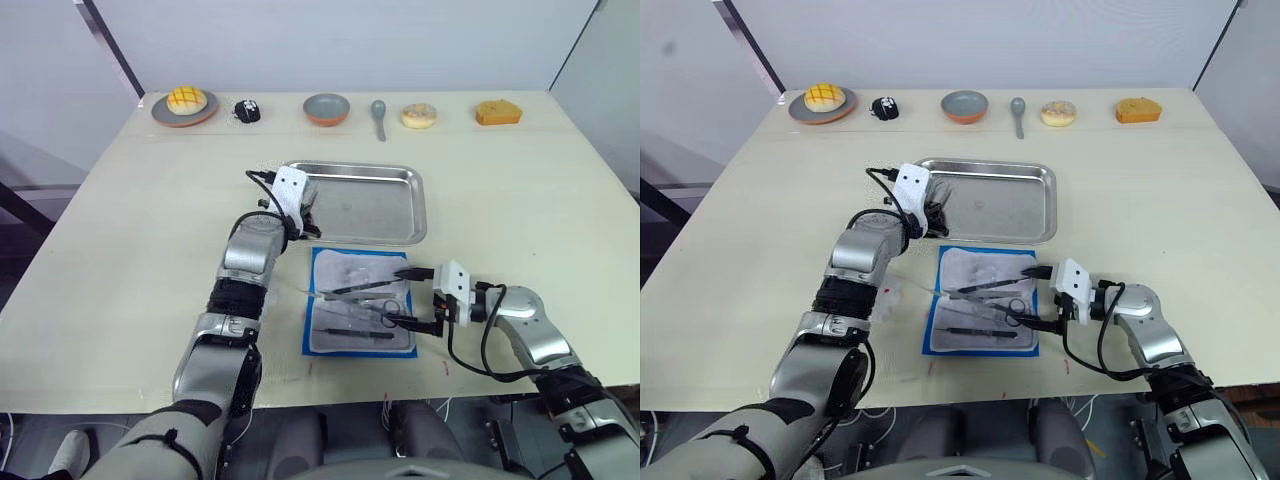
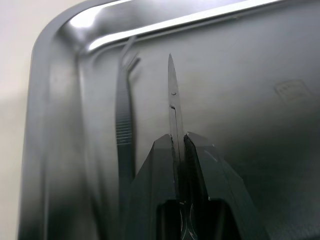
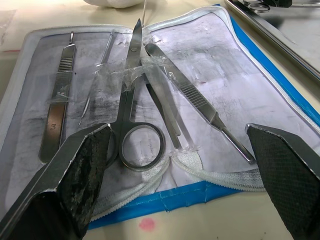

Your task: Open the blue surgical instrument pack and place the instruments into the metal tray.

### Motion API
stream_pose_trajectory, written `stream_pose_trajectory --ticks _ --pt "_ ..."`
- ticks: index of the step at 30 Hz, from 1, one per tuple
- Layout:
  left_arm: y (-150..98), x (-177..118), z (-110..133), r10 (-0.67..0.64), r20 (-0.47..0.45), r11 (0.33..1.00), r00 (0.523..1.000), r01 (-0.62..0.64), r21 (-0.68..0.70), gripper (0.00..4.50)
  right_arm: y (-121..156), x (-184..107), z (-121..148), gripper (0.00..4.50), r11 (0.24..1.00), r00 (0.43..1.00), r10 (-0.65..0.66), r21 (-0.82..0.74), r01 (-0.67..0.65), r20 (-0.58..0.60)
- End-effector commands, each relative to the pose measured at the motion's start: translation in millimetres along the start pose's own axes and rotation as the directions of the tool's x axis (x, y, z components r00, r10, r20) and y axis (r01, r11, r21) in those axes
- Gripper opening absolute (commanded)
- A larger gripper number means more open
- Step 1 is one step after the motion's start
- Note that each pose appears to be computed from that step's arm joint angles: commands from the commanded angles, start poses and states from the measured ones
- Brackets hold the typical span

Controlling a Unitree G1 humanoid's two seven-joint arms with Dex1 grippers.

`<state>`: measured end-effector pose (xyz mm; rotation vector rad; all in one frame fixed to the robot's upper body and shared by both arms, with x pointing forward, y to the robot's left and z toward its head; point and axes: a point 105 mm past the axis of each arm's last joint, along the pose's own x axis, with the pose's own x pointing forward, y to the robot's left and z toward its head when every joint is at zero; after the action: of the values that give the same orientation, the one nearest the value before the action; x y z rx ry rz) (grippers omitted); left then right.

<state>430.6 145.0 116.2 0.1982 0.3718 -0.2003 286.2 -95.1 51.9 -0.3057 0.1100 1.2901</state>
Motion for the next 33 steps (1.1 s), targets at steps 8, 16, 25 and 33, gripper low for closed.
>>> stream_pose_trajectory --ticks 8,16,25,33 --pt "2.6 0.2 3.2 0.028 0.008 0.999 1.0 -0.028 -0.027 1.0 21.9 -3.4 -52.4 4.5 0.993 0.981 0.046 0.117 -0.024 -0.189" --pt "0.0 -1.0 7.9 0.026 0.026 0.999 0.999 -0.025 -0.035 1.82 21.7 -3.3 -52.1 4.5 0.993 0.981 0.045 0.117 -0.023 -0.187" --pt "-15.3 -12.1 50.6 -0.107 0.21 0.993 0.972 0.114 -0.023 1.82 21.1 -3.3 -51.9 4.5 0.993 0.982 0.043 0.116 -0.022 -0.186" --pt "-34.0 -52.3 60.9 -0.471 0.355 0.882 0.808 0.424 0.205 1.82 21.2 -2.6 -51.2 4.5 0.993 0.982 0.044 0.116 -0.022 -0.183"
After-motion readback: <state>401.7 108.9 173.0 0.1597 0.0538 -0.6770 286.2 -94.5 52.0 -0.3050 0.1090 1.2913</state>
